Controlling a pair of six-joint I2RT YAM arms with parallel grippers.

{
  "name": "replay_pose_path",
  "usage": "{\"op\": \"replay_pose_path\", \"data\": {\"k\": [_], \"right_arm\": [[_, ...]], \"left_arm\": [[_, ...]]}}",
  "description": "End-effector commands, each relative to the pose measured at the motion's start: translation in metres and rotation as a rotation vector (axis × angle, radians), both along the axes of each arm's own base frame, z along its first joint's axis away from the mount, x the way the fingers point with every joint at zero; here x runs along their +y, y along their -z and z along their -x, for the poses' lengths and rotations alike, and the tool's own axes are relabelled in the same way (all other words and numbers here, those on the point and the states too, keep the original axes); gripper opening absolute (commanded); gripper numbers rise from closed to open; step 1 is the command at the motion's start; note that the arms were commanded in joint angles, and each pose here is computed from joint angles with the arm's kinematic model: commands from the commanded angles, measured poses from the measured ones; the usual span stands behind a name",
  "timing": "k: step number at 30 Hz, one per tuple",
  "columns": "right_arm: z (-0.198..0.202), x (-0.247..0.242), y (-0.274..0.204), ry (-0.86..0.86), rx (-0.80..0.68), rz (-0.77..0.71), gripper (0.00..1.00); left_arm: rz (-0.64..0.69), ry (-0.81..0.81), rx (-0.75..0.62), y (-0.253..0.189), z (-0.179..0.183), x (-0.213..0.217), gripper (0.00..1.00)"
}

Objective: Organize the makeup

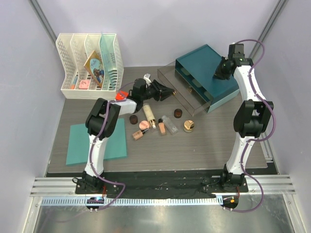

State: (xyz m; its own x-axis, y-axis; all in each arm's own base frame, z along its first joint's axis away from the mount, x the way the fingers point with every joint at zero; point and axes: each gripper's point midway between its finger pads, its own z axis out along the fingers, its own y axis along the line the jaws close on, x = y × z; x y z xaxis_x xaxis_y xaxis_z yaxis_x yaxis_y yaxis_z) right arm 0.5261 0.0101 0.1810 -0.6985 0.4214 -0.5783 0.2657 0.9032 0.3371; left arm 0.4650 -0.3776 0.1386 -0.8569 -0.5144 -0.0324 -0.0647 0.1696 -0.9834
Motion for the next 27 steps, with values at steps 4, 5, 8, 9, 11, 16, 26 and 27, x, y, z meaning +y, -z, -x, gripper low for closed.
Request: {"op": "replay_pose_path", "data": {"k": [4, 5, 8, 9, 11, 16, 26, 27], "right_arm": [[0.035, 0.007, 0.052, -0.035, 0.211, -0.015, 0.04], [0.035, 0.007, 0.052, -0.038, 0.210, -0.015, 0.04], [0.036, 0.007, 0.051, -0.039, 0.207, -0.014, 0.06], [0.035, 0.007, 0.049, -0.039, 0.202, -0.013, 0.06], [0.035, 0.008, 0.049, -0.044, 0.202, -0.014, 0.07], [0.038, 0.009, 0.050, -0.050, 0.206, -0.018, 0.08], [0.041, 0.013, 0.052, -0.063, 0.214, -0.035, 0.08], [0.040, 0.013, 0.052, -0.064, 0.212, -0.036, 0.08]], "left_arm": [[-0.068, 0.099, -0.135, -0.026, 0.023, 0.001, 0.81], [-0.087, 0.100, -0.141, -0.027, 0.023, 0.003, 0.86], [-0.129, 0.118, -0.229, -0.054, 0.027, 0.008, 0.97], [-0.161, 0.129, -0.256, -0.066, 0.032, 0.013, 0.98], [-0.201, 0.141, -0.272, -0.075, 0.039, 0.019, 0.99], [-0.520, 0.141, -0.153, -0.062, 0.069, 0.065, 0.99], [-1.029, 0.116, 0.208, 0.010, 0.125, 0.160, 1.00], [-1.038, 0.107, 0.227, 0.014, 0.126, 0.162, 1.00]]}}
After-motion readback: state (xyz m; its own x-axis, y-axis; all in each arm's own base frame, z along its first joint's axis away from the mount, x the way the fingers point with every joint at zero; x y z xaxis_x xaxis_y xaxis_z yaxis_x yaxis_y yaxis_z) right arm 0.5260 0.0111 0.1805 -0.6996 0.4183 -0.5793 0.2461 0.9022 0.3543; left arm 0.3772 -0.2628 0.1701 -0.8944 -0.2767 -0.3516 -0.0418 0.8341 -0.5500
